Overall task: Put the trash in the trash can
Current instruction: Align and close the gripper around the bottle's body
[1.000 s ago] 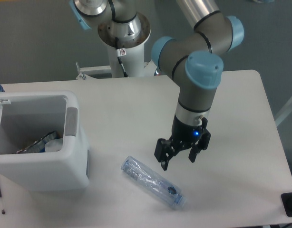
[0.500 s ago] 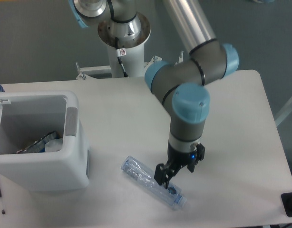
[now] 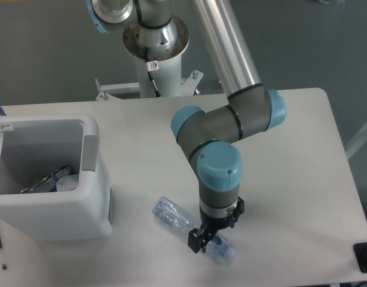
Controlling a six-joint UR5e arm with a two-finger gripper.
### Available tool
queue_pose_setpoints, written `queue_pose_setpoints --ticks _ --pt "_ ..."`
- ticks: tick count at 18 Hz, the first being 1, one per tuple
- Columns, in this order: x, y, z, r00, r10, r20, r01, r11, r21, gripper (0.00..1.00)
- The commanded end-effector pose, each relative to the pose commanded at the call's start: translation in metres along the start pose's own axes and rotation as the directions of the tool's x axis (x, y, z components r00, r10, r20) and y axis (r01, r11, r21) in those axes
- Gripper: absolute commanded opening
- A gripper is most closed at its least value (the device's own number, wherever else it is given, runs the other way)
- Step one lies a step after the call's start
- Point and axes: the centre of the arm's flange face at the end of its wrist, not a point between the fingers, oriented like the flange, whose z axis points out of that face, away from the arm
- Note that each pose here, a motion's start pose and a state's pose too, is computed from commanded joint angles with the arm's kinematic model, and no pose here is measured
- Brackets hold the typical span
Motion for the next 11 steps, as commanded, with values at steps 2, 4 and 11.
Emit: queue_pose_setpoints --ticks 2,4,11 --pt "0.004 0.003 0.007 1.0 -0.012 0.014 0.012 1.0 -0.009 0.96" --pt "0.004 0.004 0.008 1.0 -0.021 0.015 0.021 1.0 -0.012 0.94" --pt "0.014 0.015 0.047 0.993 -0.041 0.114 0.044 0.999 -0.023 0.93"
